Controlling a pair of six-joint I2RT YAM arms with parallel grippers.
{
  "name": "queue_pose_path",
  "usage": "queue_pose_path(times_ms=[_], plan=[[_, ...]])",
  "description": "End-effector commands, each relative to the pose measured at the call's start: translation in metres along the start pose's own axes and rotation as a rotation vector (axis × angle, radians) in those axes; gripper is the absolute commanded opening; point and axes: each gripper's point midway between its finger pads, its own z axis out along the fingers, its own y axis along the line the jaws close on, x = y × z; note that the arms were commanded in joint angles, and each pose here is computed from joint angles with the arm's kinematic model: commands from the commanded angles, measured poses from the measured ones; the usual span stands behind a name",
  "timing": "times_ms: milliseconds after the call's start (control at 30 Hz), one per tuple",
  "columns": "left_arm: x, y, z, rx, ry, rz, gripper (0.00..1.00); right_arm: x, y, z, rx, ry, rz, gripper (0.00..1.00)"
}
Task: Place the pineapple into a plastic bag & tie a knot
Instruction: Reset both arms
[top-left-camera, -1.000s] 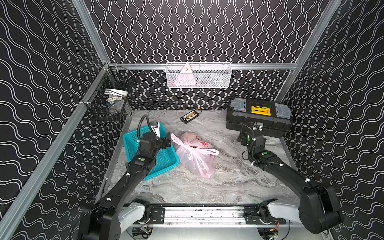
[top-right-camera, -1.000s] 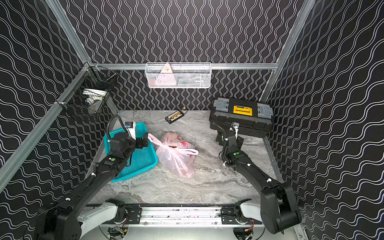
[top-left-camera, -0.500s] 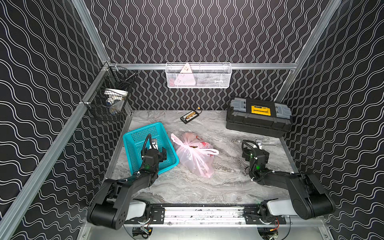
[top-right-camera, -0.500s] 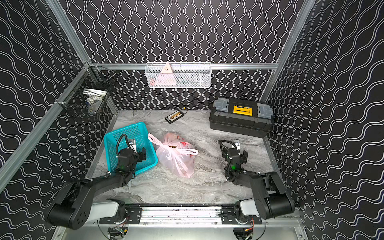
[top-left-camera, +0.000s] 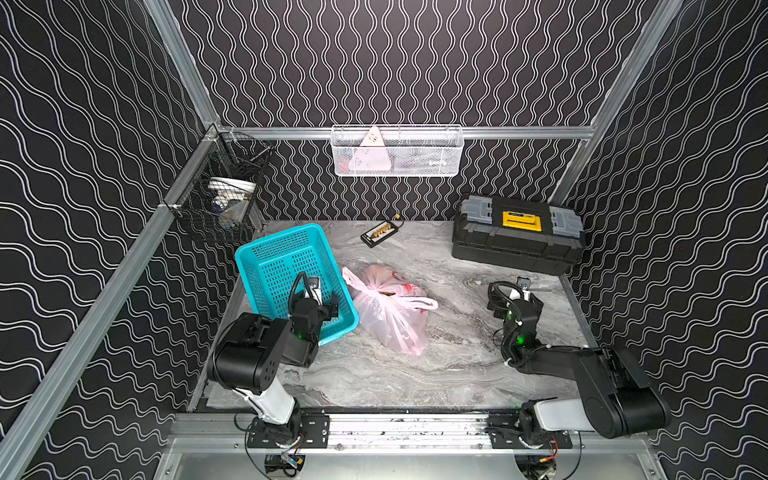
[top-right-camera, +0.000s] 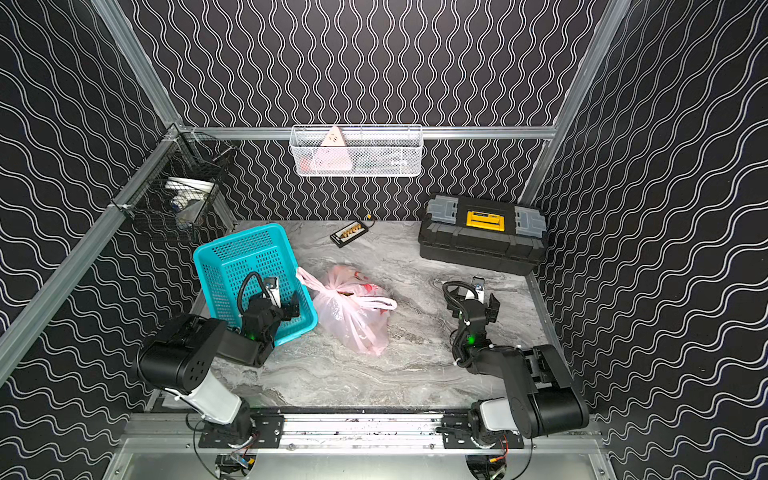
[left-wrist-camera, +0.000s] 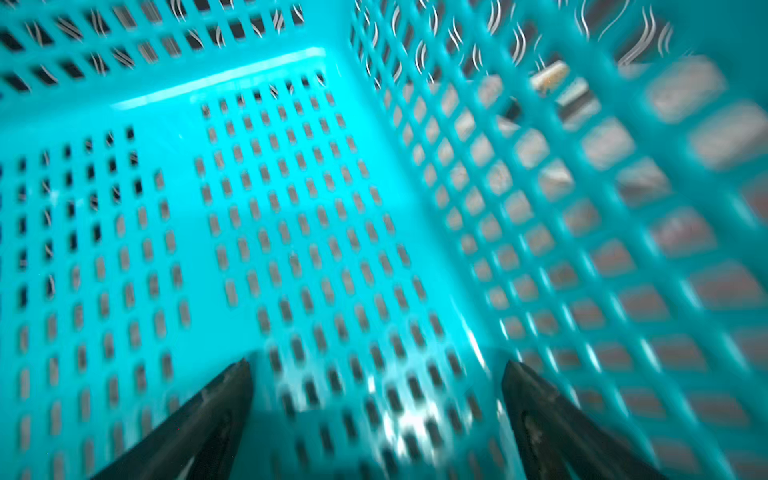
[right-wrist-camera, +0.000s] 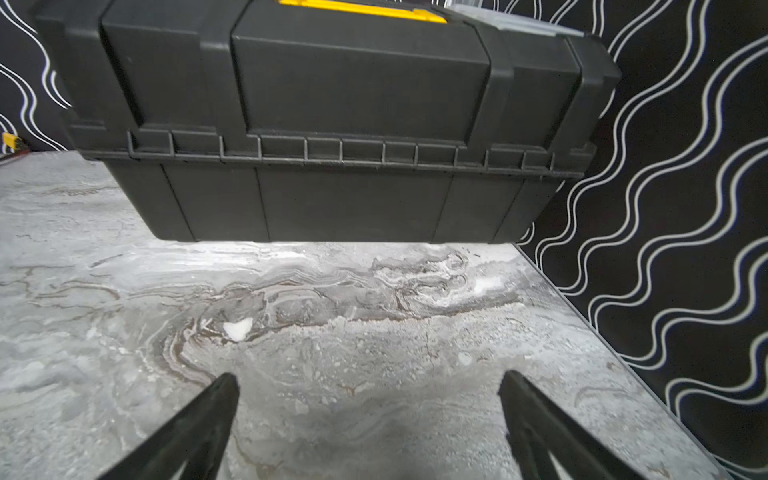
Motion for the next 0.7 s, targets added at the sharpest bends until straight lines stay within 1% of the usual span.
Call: queue_pose_path(times_ms=[0, 100, 233, 300, 367, 400, 433, 500, 567, 633, 667], plan=[[-0.002, 0.007, 0.005, -0.039, 0.007, -0.012, 0.99, -0.008, 0.004, 0.001, -0.021, -0.025, 0.005, 1.00], [-0.002, 0.006, 0.005, -0.037, 0.011, -0.012, 0.99, -0.008, 0.011, 0.003, -0.050, -0.030, -0.025, 1.00], [-0.002, 0.006, 0.006, -0.038, 0.010, -0.010, 0.99, -0.008, 0.025, 0.009, -0.114, -0.019, -0.016, 1.00], [-0.002, 0.006, 0.006, -0.036, 0.011, -0.013, 0.99, -0.007, 0.032, 0.012, -0.139, -0.033, -0.010, 1.00], [-0.001, 0.006, 0.006, -0.036, 0.018, -0.015, 0.99, 0.000, 0.031, 0.017, -0.123, -0.047, 0.003, 1.00], [-0.002, 0.006, 0.006, -0.038, 0.012, -0.014, 0.99, -0.002, 0.031, 0.017, -0.123, -0.086, 0.009, 1.00], [-0.002, 0.006, 0.006, -0.038, 0.012, -0.012, 0.99, -0.003, 0.024, 0.016, -0.089, -0.115, 0.020, 1.00], [-0.003, 0.006, 0.006, -0.037, 0.010, -0.013, 0.99, 0.000, 0.019, 0.014, -0.084, -0.101, 0.050, 1.00], [-0.002, 0.006, 0.007, -0.037, 0.014, -0.014, 0.99, 0.003, 0.021, 0.013, -0.110, -0.082, 0.057, 1.00], [-0.002, 0.006, 0.007, -0.037, 0.015, -0.012, 0.99, 0.002, 0.021, 0.014, -0.125, -0.100, 0.062, 1.00], [-0.002, 0.006, 0.006, -0.037, 0.012, -0.013, 0.99, 0.009, 0.018, 0.014, -0.127, -0.088, 0.080, 1.00]])
